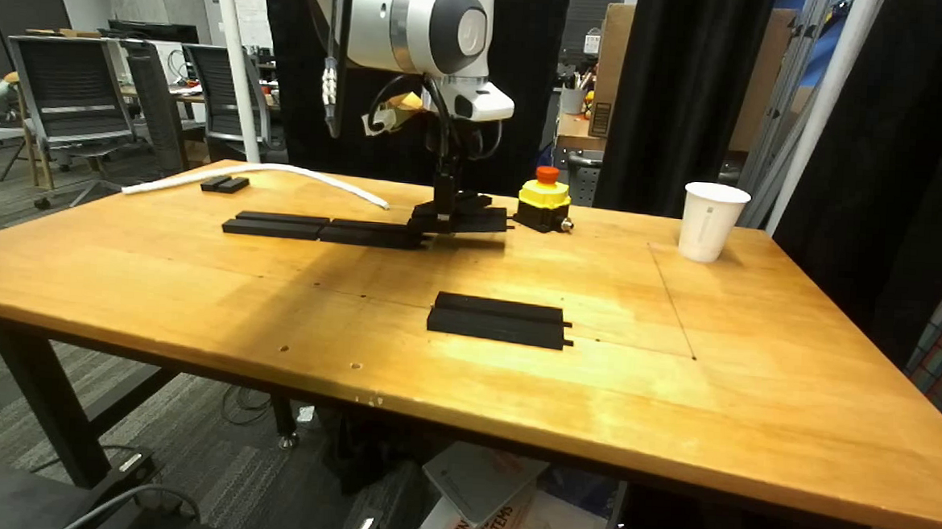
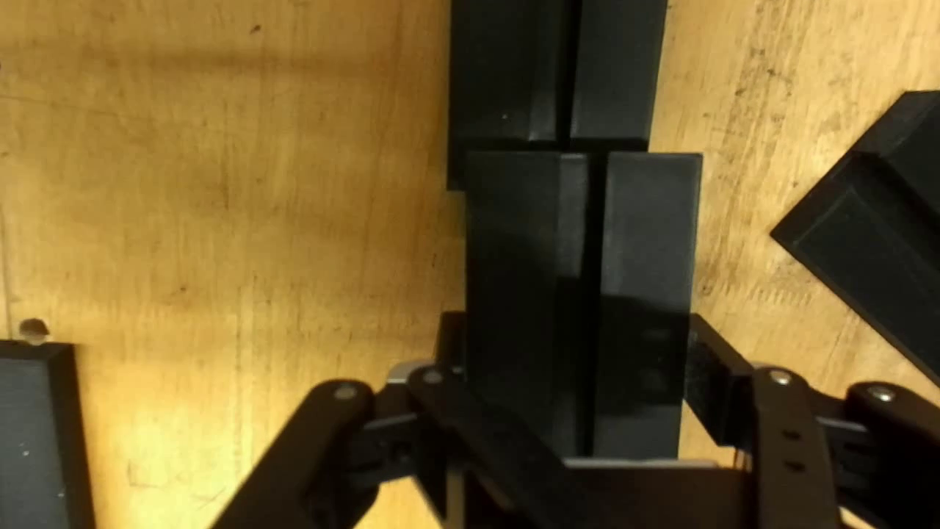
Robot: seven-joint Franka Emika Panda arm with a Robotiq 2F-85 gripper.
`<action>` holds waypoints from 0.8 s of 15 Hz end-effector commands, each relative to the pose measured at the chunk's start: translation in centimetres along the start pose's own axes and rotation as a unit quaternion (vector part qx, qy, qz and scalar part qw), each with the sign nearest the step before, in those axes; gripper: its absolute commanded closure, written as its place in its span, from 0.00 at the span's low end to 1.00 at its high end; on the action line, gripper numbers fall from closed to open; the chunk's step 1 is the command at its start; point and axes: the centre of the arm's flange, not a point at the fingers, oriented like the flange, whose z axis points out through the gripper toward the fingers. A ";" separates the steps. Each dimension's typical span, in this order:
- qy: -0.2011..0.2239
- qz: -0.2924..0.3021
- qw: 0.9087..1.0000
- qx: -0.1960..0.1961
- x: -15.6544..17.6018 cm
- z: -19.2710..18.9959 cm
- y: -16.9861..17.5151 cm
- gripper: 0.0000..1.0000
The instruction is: Connect four black pieces together
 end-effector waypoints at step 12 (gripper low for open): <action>-0.001 0.000 1.000 -0.009 1.2 -0.2 0.5 0.55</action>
